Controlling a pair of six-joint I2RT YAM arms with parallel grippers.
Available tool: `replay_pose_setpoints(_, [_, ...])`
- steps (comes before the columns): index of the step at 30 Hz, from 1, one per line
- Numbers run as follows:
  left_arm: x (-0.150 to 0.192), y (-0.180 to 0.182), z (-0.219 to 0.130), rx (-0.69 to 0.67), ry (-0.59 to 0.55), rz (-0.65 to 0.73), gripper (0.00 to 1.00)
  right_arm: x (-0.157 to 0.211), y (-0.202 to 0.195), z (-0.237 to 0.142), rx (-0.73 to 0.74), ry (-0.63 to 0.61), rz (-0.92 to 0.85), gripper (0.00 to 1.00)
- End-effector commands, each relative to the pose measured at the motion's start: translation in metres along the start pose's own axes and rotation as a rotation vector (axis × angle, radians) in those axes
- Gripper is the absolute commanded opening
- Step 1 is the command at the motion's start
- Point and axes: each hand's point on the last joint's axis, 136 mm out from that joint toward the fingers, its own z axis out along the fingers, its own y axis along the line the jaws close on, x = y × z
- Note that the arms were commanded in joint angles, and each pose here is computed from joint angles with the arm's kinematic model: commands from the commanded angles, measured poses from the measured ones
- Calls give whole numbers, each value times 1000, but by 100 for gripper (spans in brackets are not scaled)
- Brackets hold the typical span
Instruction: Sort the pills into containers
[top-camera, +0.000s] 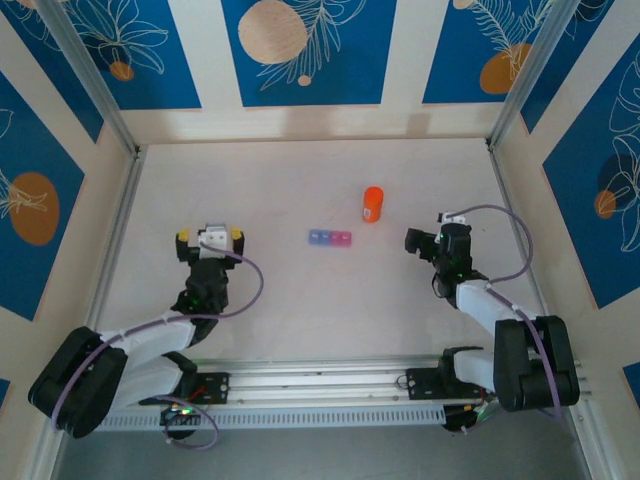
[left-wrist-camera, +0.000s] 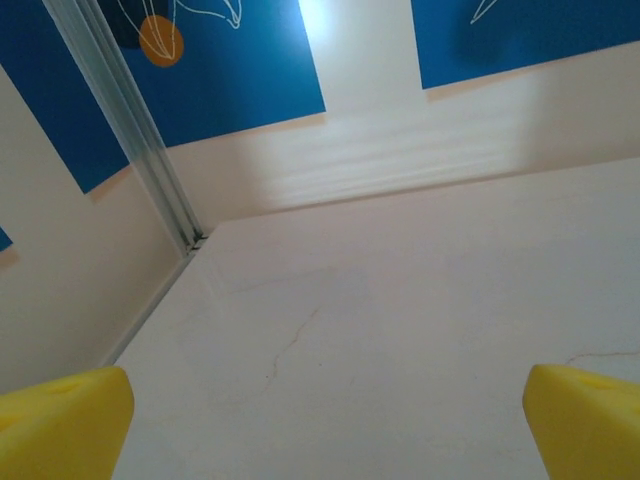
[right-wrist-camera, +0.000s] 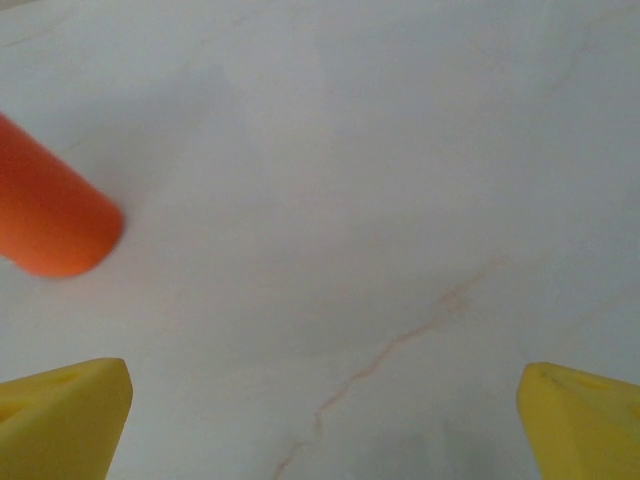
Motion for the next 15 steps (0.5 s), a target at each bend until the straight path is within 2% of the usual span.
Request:
replay_pose_setpoints(1, [18, 12, 5, -73, 42, 61, 100, -17, -7, 2, 3, -69, 90, 99])
replay_pose_setpoints(5, [36, 10, 7, -78, 44, 75, 100, -22, -16, 10, 22, -77, 139, 99])
replay_pose_setpoints(15, [30, -18, 29, -22, -1, 174, 99, -37, -24, 27, 76, -95, 97, 99])
